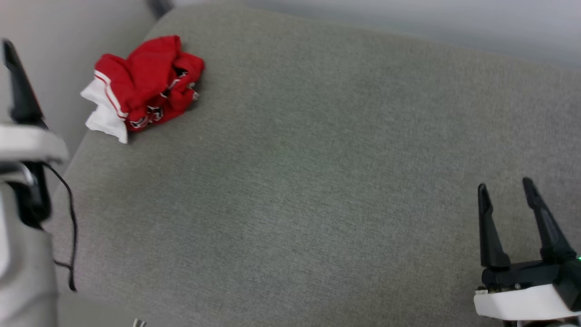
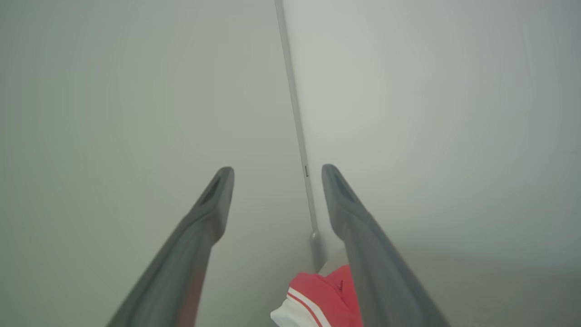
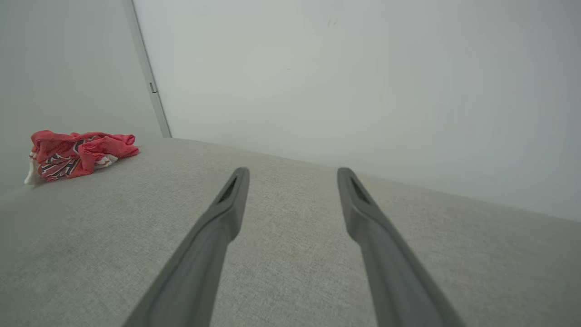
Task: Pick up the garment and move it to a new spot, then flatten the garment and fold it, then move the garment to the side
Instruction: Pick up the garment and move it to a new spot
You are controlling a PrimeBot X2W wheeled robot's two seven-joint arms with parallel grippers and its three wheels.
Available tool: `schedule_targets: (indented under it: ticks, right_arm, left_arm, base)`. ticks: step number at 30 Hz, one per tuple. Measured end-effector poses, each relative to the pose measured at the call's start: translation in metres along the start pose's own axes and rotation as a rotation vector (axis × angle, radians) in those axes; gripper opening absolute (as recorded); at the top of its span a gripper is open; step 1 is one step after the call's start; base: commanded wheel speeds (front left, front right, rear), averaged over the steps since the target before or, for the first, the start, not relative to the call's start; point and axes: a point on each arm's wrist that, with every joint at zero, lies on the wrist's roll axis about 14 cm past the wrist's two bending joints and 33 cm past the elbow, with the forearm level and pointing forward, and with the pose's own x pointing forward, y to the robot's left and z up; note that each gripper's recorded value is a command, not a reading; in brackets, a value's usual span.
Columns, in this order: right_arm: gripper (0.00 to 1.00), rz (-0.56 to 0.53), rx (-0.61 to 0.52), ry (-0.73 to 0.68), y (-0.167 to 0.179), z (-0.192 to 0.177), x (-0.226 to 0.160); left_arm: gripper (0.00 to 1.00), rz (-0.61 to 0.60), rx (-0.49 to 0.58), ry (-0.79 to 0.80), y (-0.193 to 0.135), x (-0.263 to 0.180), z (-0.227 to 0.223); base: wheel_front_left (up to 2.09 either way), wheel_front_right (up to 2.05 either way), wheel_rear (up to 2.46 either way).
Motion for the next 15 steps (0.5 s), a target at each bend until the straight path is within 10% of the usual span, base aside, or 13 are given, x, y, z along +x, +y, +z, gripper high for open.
schedule_targets:
  ticks: [15]
  right_arm:
    - [1.0, -0.114, -0.03, 0.062, -0.051, -0.048, 0.015]
  left_arm:
    - [1.0, -0.2, 0.139, 0.456, -0.057, 0.125, -0.061]
  base:
    - [0.0, 0.0, 0.0]
